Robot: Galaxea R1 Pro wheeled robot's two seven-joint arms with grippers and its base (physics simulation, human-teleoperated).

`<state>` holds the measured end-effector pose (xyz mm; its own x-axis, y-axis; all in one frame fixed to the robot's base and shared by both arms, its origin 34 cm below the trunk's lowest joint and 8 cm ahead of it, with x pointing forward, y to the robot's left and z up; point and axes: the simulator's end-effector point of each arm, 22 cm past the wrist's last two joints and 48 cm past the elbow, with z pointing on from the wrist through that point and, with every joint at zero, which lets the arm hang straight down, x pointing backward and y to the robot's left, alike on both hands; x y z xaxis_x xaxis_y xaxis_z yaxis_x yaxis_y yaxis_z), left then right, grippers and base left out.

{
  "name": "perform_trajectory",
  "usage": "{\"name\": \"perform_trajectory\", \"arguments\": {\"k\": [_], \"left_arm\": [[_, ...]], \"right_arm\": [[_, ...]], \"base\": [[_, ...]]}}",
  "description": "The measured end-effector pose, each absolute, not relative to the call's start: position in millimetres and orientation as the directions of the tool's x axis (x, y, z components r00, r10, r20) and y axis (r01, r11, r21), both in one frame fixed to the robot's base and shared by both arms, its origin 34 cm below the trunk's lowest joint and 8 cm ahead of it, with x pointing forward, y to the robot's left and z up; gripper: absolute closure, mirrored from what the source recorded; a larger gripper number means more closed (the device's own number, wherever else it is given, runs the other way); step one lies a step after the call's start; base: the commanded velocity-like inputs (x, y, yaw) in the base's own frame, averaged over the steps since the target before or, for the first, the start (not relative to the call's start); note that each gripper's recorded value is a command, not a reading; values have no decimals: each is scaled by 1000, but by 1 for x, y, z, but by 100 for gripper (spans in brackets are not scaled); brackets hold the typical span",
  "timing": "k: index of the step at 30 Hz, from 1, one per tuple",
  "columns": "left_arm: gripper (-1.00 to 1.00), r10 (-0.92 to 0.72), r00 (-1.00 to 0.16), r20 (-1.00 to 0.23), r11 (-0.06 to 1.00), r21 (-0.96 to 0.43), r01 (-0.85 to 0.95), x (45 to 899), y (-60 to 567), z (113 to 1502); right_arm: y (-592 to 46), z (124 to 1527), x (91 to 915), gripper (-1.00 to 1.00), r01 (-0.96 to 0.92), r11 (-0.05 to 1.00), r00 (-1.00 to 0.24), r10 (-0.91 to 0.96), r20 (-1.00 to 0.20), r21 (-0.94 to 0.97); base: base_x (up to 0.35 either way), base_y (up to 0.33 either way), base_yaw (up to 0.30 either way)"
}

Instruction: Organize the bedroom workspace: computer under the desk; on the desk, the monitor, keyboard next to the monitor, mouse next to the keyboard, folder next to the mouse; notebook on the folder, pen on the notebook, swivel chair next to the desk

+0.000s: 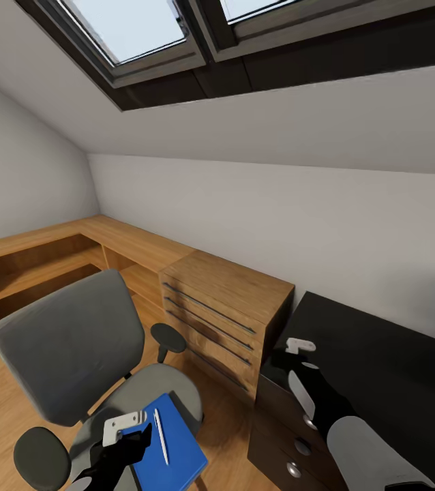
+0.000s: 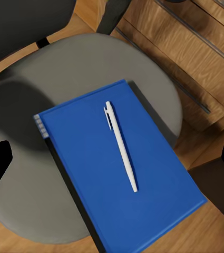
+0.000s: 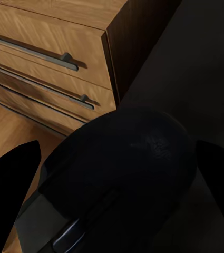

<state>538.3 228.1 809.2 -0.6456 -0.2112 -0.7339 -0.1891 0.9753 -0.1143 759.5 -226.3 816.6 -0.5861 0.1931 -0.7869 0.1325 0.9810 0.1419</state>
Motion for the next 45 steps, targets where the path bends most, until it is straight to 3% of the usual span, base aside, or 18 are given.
{"name": "perform_trajectory", "arguments": {"k": [10, 36, 37, 45], "left_arm": [[-100, -210, -645, -735, 976, -115, -187, 539, 227, 810], [-100, -211, -640, -739, 976, -119, -184, 540, 225, 813], [-100, -211, -640, -739, 976, -119, -184, 540, 225, 813], [-100, -211, -636, -742, 976, -120, -184, 541, 225, 815]], "right_arm": [[-271, 794, 748, 100, 203, 976, -562, 185, -806, 83], [-285, 756, 720, 100, 221, 974, -621, 172, -765, 39], [-285, 756, 720, -100, 221, 974, -620, 172, -765, 40], [-286, 757, 721, -100, 222, 974, -617, 173, -768, 41]], "base": [[12, 0, 0], [48, -2, 0], [0, 0, 0], [0, 0, 0]]}}
